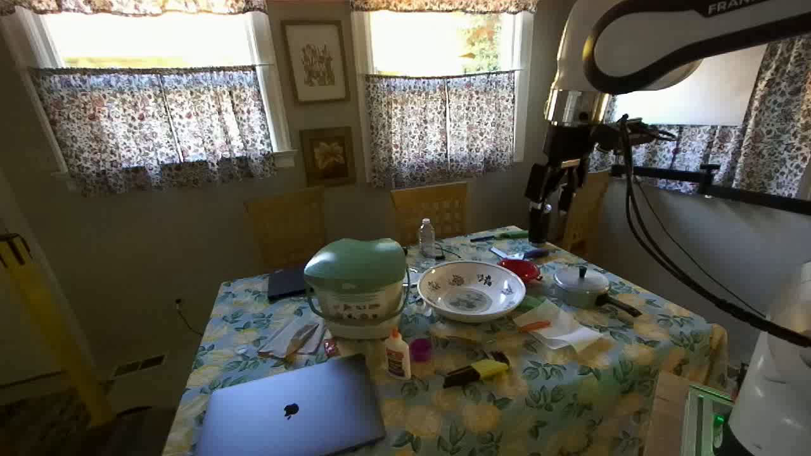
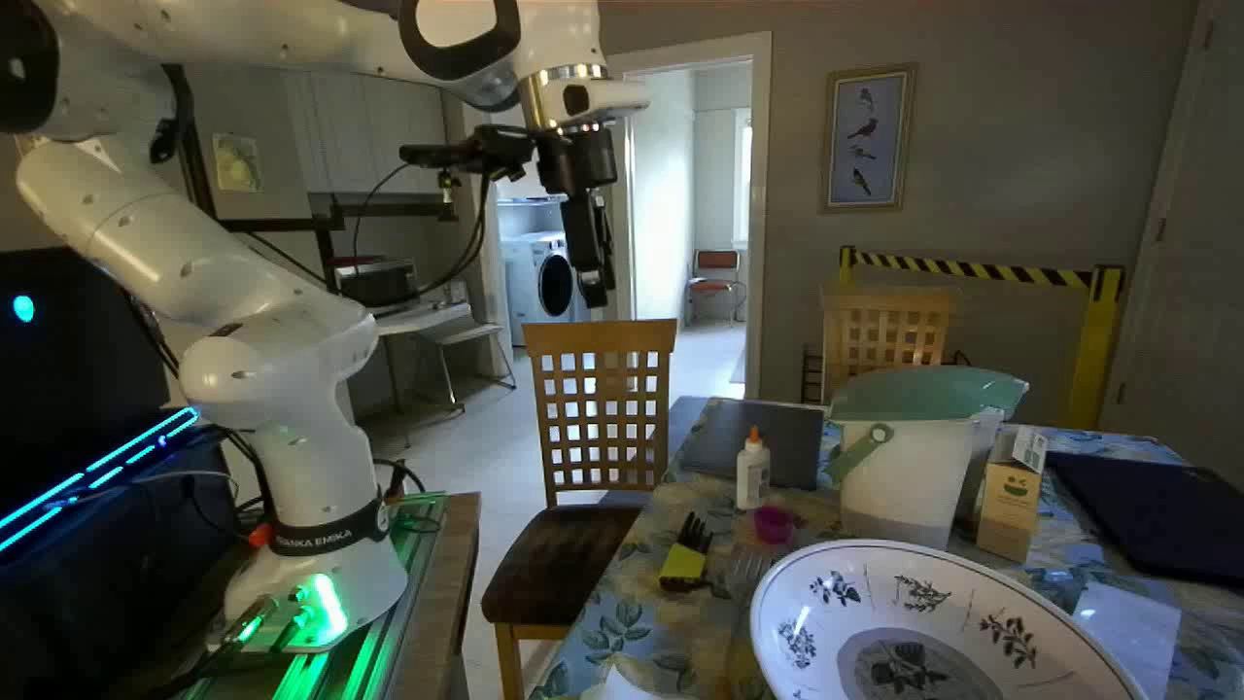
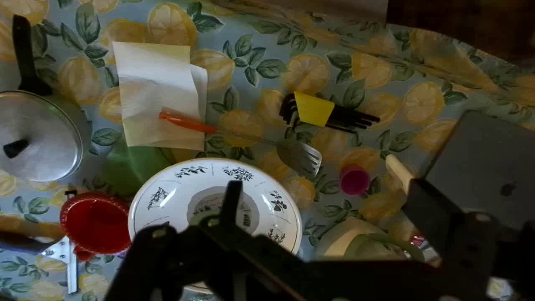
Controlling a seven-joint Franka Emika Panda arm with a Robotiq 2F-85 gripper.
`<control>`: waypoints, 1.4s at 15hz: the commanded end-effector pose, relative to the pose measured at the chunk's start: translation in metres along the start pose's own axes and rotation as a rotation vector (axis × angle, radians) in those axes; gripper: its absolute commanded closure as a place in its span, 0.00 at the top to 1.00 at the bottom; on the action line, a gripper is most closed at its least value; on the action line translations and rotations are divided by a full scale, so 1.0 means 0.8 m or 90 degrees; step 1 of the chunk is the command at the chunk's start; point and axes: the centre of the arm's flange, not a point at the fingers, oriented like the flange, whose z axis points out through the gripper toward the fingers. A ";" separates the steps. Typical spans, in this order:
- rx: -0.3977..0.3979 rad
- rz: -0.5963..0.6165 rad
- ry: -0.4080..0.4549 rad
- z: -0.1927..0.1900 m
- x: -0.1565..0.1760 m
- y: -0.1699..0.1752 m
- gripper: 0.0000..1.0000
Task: Remove the silver lid from the silver pot and put it in the white bowl.
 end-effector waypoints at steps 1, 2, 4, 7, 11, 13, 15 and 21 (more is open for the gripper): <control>0.000 0.000 0.000 0.000 0.000 0.000 1.00; 0.000 0.000 0.000 0.000 0.000 0.000 1.00; 0.000 0.000 0.000 0.000 0.000 0.000 1.00; 0.009 0.026 0.016 0.003 0.007 0.011 1.00; 0.025 0.137 0.018 0.032 0.020 0.087 1.00; 0.024 0.206 0.015 0.058 0.022 0.136 1.00; 0.030 0.272 -0.002 0.093 0.021 0.183 1.00; 0.009 0.392 -0.055 0.194 0.032 0.293 1.00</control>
